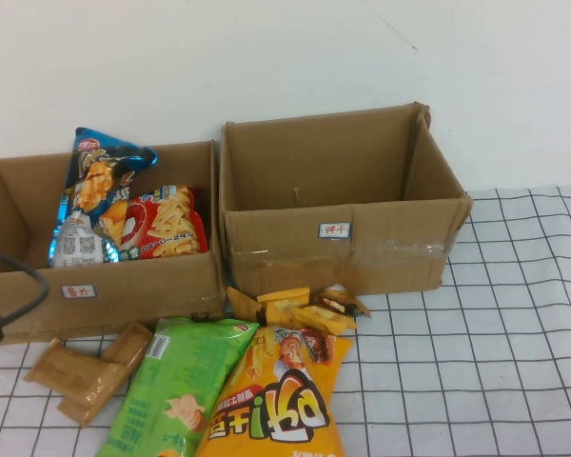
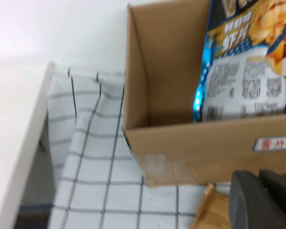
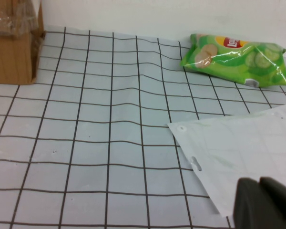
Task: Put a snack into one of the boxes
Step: Pick up the biscuit
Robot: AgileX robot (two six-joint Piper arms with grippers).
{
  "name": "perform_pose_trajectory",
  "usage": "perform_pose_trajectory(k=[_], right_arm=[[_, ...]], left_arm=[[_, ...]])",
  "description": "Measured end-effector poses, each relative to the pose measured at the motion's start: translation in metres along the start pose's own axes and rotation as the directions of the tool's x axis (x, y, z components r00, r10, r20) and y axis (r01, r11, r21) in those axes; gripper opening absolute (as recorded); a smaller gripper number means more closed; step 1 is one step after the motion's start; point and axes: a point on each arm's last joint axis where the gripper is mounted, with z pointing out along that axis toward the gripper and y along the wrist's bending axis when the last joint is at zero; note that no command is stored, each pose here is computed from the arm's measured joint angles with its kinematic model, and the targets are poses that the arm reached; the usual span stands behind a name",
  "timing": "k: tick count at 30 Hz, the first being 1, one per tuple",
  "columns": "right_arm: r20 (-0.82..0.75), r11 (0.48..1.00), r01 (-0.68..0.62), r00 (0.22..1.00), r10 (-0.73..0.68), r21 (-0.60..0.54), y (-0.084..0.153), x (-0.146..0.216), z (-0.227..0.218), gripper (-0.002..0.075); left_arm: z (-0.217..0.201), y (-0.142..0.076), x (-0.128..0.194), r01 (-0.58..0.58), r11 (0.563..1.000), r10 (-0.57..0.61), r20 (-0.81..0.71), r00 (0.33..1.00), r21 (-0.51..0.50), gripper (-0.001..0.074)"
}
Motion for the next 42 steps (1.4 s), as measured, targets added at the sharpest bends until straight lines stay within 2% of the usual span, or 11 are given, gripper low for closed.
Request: perform_pose_trajectory(k=[4,13,21,25,28,30,33,34,35,39,42], right_arm=[[0.000,1.000,0.000,1.000,0.000,0.000,0.000,0.000,0.000,0.0000],[0.000,1.000,0.000,1.000,0.000,0.000,0.000,0.000,0.000,0.0000],[0.000,1.000,0.000,1.000,0.000,0.000,0.000,0.000,0.000,0.0000],[0.000,1.000,0.000,1.000,0.000,0.000,0.000,0.000,0.000,0.0000],[0.000,1.000,0.000,1.000,0.000,0.000,0.000,0.000,0.000,0.0000],[0.000,1.000,0.000,1.000,0.000,0.000,0.000,0.000,0.000,0.0000],[0.000,1.000,0.000,1.000,0.000,0.000,0.000,0.000,0.000,0.0000],[0.000,1.000,0.000,1.000,0.000,0.000,0.000,0.000,0.000,0.0000],[0.000,1.000,0.000,1.000,0.000,0.000,0.000,0.000,0.000,0.0000],[0.000,1.000,-0.001,1.000,0.001,0.002,0.000,0.000,0.000,0.0000],[0.000,1.000,-0.001,1.000,0.001,0.002,0.000,0.000,0.000,0.0000]], left_arm=[[0.003,-0.003,0.009,0.055,0.998,-0.054,-0.036,0.998,0.020,0.0001],[0.005,-0.008,0.015,0.069,0.995,-0.065,-0.063,0.996,0.068,0.0000],[0.005,-0.005,0.015,0.224,0.974,-0.222,-0.062,0.973,0.024,0.0000],[0.003,-0.007,0.023,0.211,0.976,-0.216,-0.203,0.955,-0.048,0.0000],[-0.002,-0.016,0.020,0.185,0.983,-0.172,-0.322,0.931,0.011,0.0000],[-0.005,-0.022,0.017,0.227,0.972,-0.186,-0.390,0.902,0.062,0.0006],[-0.006,-0.027,0.019,0.324,0.940,-0.242,-0.456,0.856,0.109,0.0085],[-0.005,-0.028,0.020,0.358,0.927,-0.267,-0.471,0.840,0.113,0.0134],[0.000,-0.029,0.022,0.422,0.901,-0.320,-0.498,0.806,0.104,0.0244],[0.021,-0.028,0.031,0.559,0.829,-0.454,-0.550,0.701,0.029,0.0472],[0.042,-0.029,0.040,0.655,0.754,-0.564,-0.560,0.606,-0.050,0.0552]])
